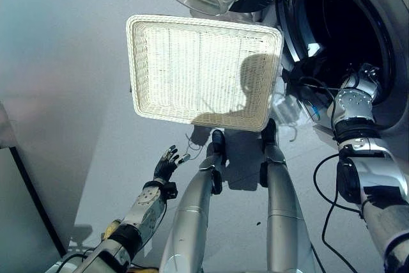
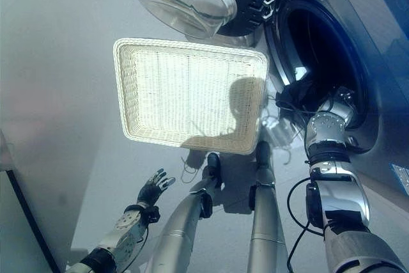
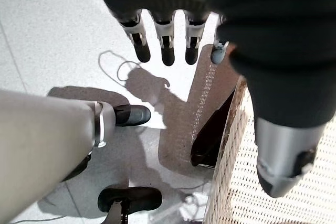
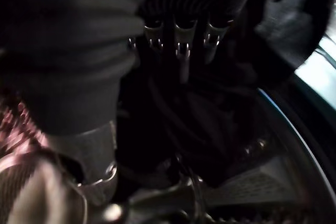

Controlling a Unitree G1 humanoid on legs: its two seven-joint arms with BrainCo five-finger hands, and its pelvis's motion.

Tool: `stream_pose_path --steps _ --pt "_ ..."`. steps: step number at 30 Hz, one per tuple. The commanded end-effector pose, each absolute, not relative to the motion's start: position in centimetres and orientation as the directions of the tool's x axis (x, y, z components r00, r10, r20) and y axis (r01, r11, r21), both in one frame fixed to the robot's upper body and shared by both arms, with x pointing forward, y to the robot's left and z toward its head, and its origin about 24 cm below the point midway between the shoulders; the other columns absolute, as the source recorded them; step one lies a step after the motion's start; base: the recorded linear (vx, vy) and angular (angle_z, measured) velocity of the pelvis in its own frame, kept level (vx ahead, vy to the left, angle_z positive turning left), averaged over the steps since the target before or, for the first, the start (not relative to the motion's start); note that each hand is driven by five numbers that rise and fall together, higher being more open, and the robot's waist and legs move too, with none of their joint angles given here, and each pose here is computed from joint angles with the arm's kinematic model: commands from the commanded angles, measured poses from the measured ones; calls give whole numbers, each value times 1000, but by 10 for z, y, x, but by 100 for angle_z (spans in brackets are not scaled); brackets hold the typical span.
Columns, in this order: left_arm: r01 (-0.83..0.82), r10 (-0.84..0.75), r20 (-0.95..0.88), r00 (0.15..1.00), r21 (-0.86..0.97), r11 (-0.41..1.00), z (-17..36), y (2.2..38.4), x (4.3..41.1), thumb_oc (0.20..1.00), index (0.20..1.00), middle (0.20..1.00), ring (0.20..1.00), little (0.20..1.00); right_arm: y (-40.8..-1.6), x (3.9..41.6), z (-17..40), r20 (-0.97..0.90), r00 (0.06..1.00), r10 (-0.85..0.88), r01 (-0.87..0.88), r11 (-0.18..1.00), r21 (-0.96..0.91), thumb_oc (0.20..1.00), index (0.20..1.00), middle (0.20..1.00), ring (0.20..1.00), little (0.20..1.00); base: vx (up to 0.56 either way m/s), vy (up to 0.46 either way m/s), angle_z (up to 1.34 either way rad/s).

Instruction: Put the clothes into the washing machine.

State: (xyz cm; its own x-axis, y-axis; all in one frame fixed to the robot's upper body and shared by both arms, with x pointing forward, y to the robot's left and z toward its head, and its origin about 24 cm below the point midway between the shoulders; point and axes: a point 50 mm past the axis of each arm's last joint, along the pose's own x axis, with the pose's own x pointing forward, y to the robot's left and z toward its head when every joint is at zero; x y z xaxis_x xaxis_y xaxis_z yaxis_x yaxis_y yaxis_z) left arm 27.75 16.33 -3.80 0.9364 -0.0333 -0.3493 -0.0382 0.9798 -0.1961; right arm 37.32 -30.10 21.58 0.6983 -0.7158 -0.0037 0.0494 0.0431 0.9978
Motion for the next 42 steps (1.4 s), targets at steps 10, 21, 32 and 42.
stream_pose_path --steps 10,21,32,42 --pt "-99 -7 -357 934 -279 955 -50 148 269 1000 1000 1000 1000 1000 -303 341 175 239 508 -827 416 479 773 1000 1000 1000 1000 1000 -13 52 -2" --pt "-149 37 -352 935 -297 943 -51 142 269 1000 1000 1000 1000 1000 -248 328 65 4 758 -652 317 374 871 1000 1000 1000 1000 1000 -18 57 -1" --pt "-187 60 -369 927 -317 930 -54 139 268 1000 1000 1000 1000 1000 -213 320 10 -209 867 -452 398 378 836 1000 1000 1000 1000 1000 -16 49 -3" --pt "-192 58 -383 922 -322 927 -59 135 265 1000 1000 1000 1000 1000 -206 315 -9 -281 877 -389 411 307 858 1000 1000 1000 1000 1000 1 10 -1"
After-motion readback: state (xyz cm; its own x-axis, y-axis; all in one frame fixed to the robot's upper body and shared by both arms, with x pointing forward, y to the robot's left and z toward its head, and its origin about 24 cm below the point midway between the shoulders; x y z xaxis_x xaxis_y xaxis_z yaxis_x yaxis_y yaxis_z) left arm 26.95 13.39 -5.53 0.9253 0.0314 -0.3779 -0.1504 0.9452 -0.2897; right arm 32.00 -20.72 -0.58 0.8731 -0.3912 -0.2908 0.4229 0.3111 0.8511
